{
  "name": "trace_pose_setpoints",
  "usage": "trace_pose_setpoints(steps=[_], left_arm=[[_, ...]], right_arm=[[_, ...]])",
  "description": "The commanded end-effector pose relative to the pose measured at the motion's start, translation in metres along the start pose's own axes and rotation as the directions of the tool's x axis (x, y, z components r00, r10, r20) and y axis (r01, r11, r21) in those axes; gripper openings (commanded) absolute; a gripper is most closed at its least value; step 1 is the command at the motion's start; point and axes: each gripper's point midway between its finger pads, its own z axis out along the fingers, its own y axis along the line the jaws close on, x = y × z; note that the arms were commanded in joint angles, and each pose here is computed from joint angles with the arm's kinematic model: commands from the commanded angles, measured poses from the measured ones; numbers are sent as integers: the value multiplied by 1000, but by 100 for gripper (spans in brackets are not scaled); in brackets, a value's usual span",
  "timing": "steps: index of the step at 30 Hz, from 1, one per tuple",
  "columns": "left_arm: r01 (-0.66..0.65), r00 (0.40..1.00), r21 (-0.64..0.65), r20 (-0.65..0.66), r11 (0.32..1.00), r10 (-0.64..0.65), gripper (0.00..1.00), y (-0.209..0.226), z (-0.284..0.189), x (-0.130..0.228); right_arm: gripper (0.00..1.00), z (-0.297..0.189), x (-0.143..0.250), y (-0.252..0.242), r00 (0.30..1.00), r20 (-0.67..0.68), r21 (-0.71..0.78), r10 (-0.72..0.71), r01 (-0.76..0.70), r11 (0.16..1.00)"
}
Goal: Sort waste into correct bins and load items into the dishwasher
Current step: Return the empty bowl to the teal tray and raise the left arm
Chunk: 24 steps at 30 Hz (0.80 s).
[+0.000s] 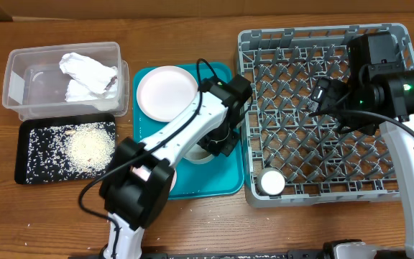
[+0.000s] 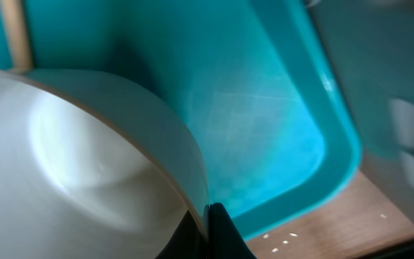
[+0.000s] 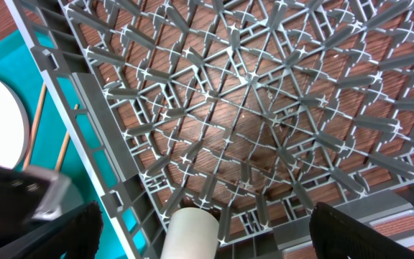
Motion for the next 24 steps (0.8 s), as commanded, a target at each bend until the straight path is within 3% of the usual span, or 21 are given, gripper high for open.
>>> trace_pose_setpoints(steps=[1, 7, 12, 17, 24], left_arm=[[13, 1000, -30, -12, 999, -13, 4, 5, 3, 1], [8, 1000, -31, -11, 999, -9, 25, 5, 3, 0], [40, 999, -23, 18, 999, -39, 26, 13, -13, -7], [93, 987, -3, 128, 996, -92, 26, 31, -71, -23], [234, 906, 47, 351, 971, -235, 29, 87, -163, -40]], right_arm=[[93, -11, -7, 2, 999, 43, -21, -2, 3, 1000], [93, -11, -9, 4, 999, 54, -27, -1, 3, 1000], [93, -12, -11, 10, 998, 59, -60, -1, 5, 998], [93, -13, -14, 19, 998, 67, -102, -7, 13, 995], [92, -21, -14, 64, 986, 90, -305, -139, 160, 939]])
